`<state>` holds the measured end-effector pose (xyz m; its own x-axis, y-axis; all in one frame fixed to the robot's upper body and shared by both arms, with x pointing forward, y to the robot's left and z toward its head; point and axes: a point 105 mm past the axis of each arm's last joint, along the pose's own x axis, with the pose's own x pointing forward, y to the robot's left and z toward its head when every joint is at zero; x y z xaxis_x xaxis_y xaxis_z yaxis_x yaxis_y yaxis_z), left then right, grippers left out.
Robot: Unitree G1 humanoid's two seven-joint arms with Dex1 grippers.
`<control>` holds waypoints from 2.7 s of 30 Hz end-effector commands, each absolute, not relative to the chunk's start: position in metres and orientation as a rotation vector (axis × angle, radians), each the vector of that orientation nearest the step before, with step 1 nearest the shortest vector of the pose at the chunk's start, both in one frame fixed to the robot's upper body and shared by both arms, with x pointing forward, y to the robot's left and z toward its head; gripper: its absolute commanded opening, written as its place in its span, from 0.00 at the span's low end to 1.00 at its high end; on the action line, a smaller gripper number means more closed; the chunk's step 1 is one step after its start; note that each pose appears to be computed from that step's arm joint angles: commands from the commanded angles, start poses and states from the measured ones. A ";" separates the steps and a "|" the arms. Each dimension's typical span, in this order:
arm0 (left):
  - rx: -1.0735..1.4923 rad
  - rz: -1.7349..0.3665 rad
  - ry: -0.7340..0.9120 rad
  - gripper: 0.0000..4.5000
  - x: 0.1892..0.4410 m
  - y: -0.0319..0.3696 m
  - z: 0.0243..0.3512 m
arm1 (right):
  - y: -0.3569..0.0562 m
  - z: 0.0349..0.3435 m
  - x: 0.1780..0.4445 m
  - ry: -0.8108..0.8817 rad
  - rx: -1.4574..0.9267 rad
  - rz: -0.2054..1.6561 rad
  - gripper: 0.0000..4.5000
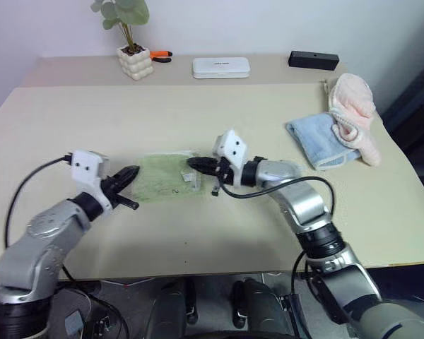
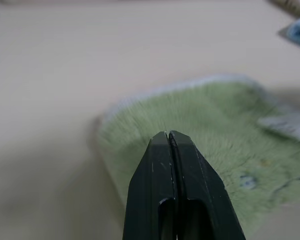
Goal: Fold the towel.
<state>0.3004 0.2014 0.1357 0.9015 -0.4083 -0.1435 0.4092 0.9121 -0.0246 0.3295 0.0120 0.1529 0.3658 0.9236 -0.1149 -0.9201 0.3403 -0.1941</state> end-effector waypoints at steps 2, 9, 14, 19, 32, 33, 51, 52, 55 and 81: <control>0.057 -0.429 0.175 0.00 0.307 0.198 0.111 | 0.022 0.123 0.338 0.085 -0.292 1.175 0.00; 0.037 -0.422 0.124 0.00 0.303 0.206 0.112 | 0.006 0.125 0.349 0.069 -0.294 1.080 0.00; -0.102 -0.305 -0.011 0.00 0.295 0.237 0.151 | -0.016 0.155 0.346 -0.061 -0.394 1.079 0.28; -0.272 -0.167 0.024 0.41 0.283 0.269 0.151 | -0.031 0.174 0.321 -0.151 -0.505 1.186 0.84; -0.630 -0.354 0.307 0.99 0.289 0.203 0.107 | -0.019 0.179 0.287 -0.243 -0.583 1.336 1.00; -0.641 -0.354 0.314 0.99 0.291 0.201 0.105 | -0.019 0.180 0.286 -0.245 -0.583 1.337 1.00; -0.727 -0.334 0.178 0.00 0.308 0.193 0.127 | -0.012 0.185 0.281 -0.286 -0.573 1.324 1.00; -0.721 -0.275 0.100 0.00 0.312 0.209 0.138 | -0.013 0.185 0.282 -0.286 -0.575 1.323 1.00; -0.706 -0.036 -0.094 0.00 0.319 0.269 0.165 | -0.015 0.185 0.283 -0.285 -0.580 1.318 1.00; -0.708 0.915 -0.422 0.92 0.168 0.451 0.154 | -0.034 0.174 0.294 -0.236 -0.617 1.318 1.00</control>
<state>0.1850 0.4412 0.1143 0.5932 0.7985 -0.1023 -0.5689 0.3260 -0.7550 0.2907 -0.0281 0.1620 0.2365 0.9483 -0.2114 -0.8514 0.0974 -0.5154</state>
